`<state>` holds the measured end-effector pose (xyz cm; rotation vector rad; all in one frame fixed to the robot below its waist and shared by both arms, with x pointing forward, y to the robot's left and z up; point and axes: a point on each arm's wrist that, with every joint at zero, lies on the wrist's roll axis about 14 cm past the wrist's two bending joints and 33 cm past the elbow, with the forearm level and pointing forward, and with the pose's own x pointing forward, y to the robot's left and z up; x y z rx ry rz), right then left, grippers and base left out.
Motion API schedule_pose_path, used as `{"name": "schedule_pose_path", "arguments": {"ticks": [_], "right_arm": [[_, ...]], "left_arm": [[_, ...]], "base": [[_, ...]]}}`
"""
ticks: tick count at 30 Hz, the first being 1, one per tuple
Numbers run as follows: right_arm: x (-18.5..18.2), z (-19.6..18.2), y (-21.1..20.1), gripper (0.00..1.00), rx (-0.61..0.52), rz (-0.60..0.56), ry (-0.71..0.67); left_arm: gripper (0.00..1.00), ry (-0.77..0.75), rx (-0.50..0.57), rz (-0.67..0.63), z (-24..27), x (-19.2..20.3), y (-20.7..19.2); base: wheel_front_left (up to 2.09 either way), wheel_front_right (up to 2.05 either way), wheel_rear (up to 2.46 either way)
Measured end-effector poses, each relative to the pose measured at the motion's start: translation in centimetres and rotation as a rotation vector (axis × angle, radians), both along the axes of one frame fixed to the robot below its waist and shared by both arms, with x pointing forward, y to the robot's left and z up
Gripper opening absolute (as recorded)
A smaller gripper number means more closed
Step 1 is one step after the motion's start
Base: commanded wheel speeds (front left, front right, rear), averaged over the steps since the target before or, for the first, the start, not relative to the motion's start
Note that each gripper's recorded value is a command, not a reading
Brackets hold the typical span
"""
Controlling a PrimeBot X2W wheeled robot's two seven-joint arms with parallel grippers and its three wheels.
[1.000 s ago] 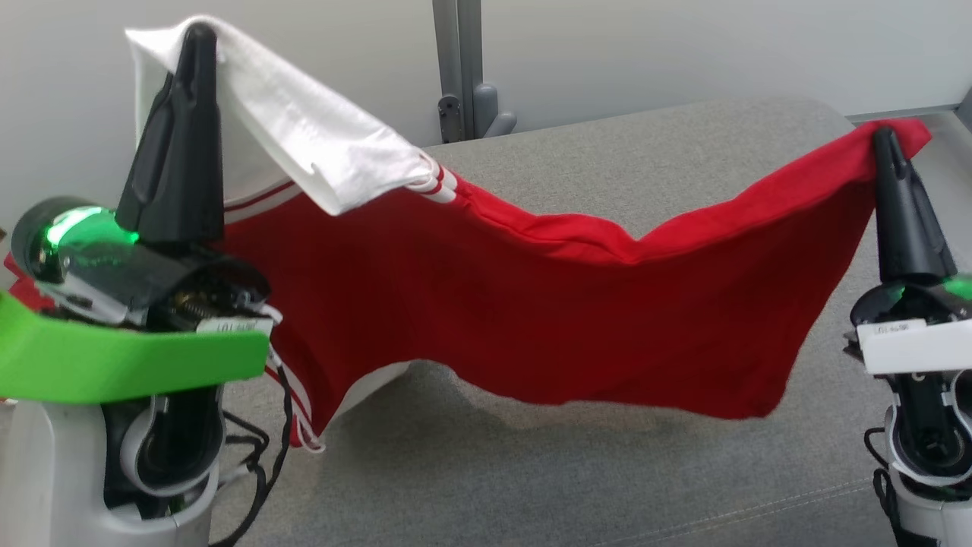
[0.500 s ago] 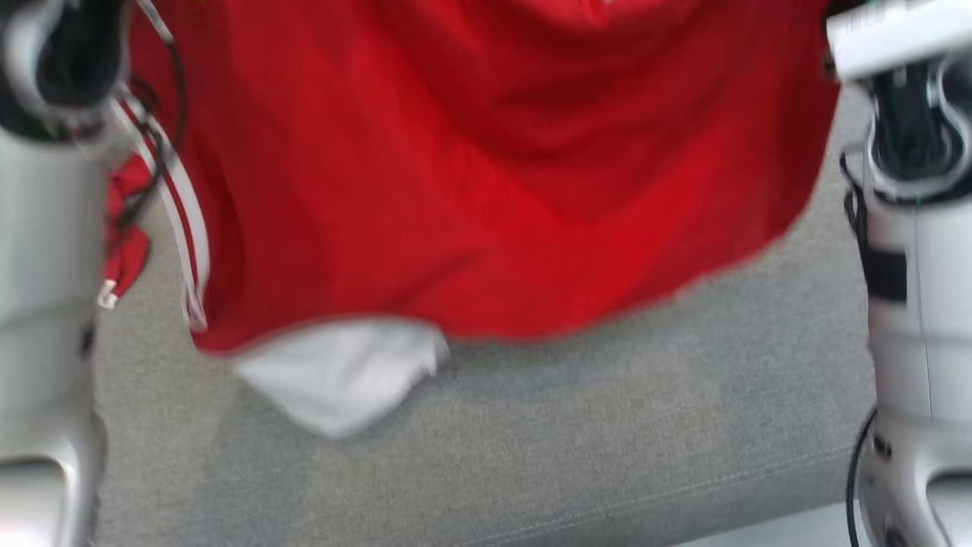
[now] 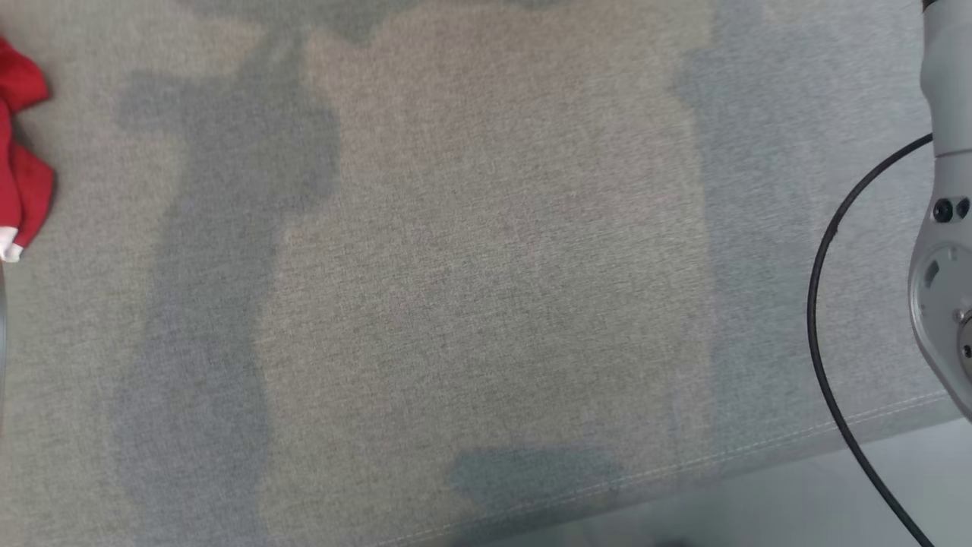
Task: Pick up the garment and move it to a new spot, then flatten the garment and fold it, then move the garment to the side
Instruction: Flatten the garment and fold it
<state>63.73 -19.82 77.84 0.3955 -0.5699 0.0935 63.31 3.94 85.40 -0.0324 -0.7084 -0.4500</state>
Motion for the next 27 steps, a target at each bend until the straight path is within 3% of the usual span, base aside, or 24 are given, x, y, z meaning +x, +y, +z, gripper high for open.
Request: {"name": "schedule_pose_path", "arguments": {"ticks": [4, 8, 12, 16, 21, 27], "right_arm": [[3.3, -5.0, 0.1, 0.0, 0.012, -0.012, 0.103], [5.9, -14.1, 1.3, 0.0, 0.019, 0.016, 0.277], [6.8, -21.0, 2.5, 0.0, 0.048, 0.052, 0.381], [6.6, -26.5, 4.5, 0.0, 0.062, 0.118, 0.459], [5.8, -26.1, 6.0, 0.0, 0.078, 0.182, 0.44], [3.7, -26.2, 4.7, 0.0, 0.08, 0.189, 0.45]], "left_arm": [[0.0, 0.093, -0.003, 0.03, -5.3, 3.8, 1.0], [0.0, 0.232, -0.014, 0.062, -13.3, 7.6, 2.5], [0.0, 0.37, -0.012, 0.096, -21.5, 9.9, 4.2], [0.0, 0.442, -0.005, 0.142, -26.4, 11.4, 6.4], [0.0, 0.401, -0.019, 0.121, -25.1, 11.3, 6.4], [0.0, 0.428, -0.025, 0.076, -26.3, 9.3, 5.9]], "base": [[0.0, 0.0, 0.0], [0.0, 0.0, 0.0], [0.0, 0.0, 0.0], [0.0, 0.0, 0.0], [0.0, 0.0, 0.0], [0.0, 0.0, 0.0]]}}
